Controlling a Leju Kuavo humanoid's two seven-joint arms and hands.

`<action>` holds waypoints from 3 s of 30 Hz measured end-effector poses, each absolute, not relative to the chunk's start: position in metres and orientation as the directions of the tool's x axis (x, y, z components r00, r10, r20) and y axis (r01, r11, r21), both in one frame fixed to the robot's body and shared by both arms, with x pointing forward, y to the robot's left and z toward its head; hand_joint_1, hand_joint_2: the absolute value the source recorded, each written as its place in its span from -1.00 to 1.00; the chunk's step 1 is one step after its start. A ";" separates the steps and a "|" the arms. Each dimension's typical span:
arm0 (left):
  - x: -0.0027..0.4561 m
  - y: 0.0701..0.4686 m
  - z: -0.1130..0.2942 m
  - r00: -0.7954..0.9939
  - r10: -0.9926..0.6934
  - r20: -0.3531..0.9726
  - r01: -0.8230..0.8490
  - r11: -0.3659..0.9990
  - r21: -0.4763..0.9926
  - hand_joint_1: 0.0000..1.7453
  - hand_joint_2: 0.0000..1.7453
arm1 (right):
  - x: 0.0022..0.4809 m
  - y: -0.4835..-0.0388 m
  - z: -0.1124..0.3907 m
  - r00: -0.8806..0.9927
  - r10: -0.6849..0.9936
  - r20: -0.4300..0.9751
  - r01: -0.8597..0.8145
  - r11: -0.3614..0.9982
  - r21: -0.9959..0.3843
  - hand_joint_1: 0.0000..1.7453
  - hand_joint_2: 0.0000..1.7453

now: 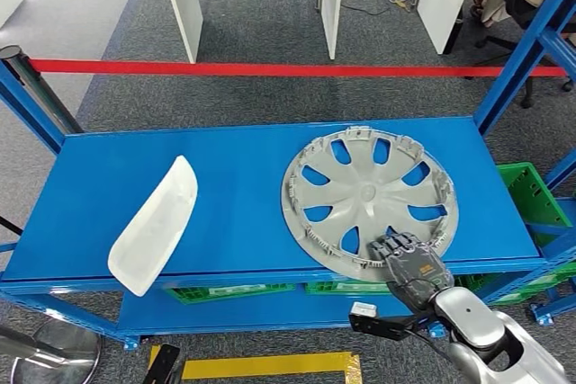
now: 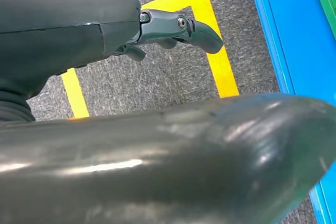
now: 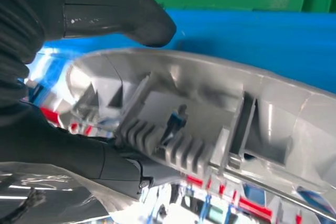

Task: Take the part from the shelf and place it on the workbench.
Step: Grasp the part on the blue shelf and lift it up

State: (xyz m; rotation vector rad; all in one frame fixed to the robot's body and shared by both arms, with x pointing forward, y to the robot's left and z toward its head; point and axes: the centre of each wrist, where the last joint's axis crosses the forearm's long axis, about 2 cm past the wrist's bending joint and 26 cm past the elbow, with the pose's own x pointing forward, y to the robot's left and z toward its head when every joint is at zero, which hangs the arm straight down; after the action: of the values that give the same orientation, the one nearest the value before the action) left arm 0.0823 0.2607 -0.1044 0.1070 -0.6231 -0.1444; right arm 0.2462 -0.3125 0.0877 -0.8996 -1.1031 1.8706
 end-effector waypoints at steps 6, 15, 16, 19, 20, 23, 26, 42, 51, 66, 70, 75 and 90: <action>0.082 0.261 -0.104 0.803 -0.162 0.574 0.096 0.985 0.143 -1.00 -1.00 | 0.249 -0.308 0.090 -0.466 0.863 -0.193 -0.223 -0.326 -0.919 1.00 1.00; 0.082 0.261 -0.104 0.801 -0.164 0.576 0.095 0.984 0.148 -1.00 -1.00 | 0.243 -0.302 0.091 -0.479 0.862 -0.167 -0.166 -0.276 -0.947 1.00 1.00; 0.082 0.261 -0.104 0.801 -0.164 0.576 0.093 0.984 0.151 -1.00 -1.00 | 0.240 -0.300 0.091 -0.479 0.864 -0.158 -0.154 -0.260 -0.953 1.00 1.00; 0.082 0.262 -0.104 0.800 -0.154 0.580 0.074 0.984 0.159 -1.00 -1.00 | 0.227 -0.295 0.094 -0.477 0.870 -0.122 -0.104 -0.194 -0.975 1.00 1.00; 0.082 0.262 -0.105 0.801 -0.144 0.582 0.061 0.985 0.160 -1.00 -1.00 | 0.222 -0.294 0.095 -0.477 0.873 -0.105 -0.080 -0.161 -0.984 1.00 1.00; 0.079 0.263 -0.105 0.802 -0.116 0.586 0.023 0.986 0.164 -1.00 -1.00 | 0.203 -0.288 0.103 -0.480 0.876 -0.047 0.012 -0.047 -0.999 1.00 1.00; 0.077 0.264 -0.105 0.802 -0.099 0.589 0.002 0.987 0.163 -1.00 -1.00 | 0.188 -0.283 0.112 -0.488 0.873 0.000 0.080 0.045 -0.996 1.00 1.00; 0.076 0.265 -0.106 0.806 -0.081 0.586 -0.018 0.987 0.161 -1.00 -0.50 | 0.172 -0.279 0.125 -0.483 0.874 0.049 0.113 0.118 -0.987 1.00 1.00; 0.073 0.266 -0.106 0.788 -0.052 0.613 -0.076 0.981 0.181 -1.00 1.00 | 0.161 -0.271 0.135 -0.550 0.816 0.176 0.184 0.324 -0.928 1.00 1.00; 0.057 0.263 -0.109 0.700 0.049 0.712 -0.173 0.980 0.102 -1.00 1.00 | 0.143 -0.229 0.182 -0.703 -0.310 0.640 -0.466 0.881 -0.085 1.00 1.00; 0.049 0.267 -0.110 0.706 0.053 0.706 -0.186 0.976 0.113 -1.00 1.00 | 0.146 -0.222 0.196 -0.660 -0.483 0.575 -0.599 0.801 -0.015 1.00 1.00; 0.044 0.271 -0.111 0.712 0.044 0.701 -0.185 0.975 0.127 -1.00 1.00 | 0.150 -0.222 0.204 -0.633 -0.564 0.531 -0.658 0.753 0.016 1.00 1.00; 0.045 0.269 -0.110 0.729 -0.001 0.685 -0.151 0.975 0.161 -1.00 1.00 | 0.147 -0.223 0.179 -0.511 -0.675 0.533 -0.705 0.684 0.190 1.00 1.00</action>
State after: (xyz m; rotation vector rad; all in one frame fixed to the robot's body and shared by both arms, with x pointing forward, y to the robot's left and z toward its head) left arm 0.0446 0.2693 -0.1105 0.2122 -0.7509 0.0832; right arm 0.1465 -0.2232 0.1788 1.0562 -2.3122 0.0676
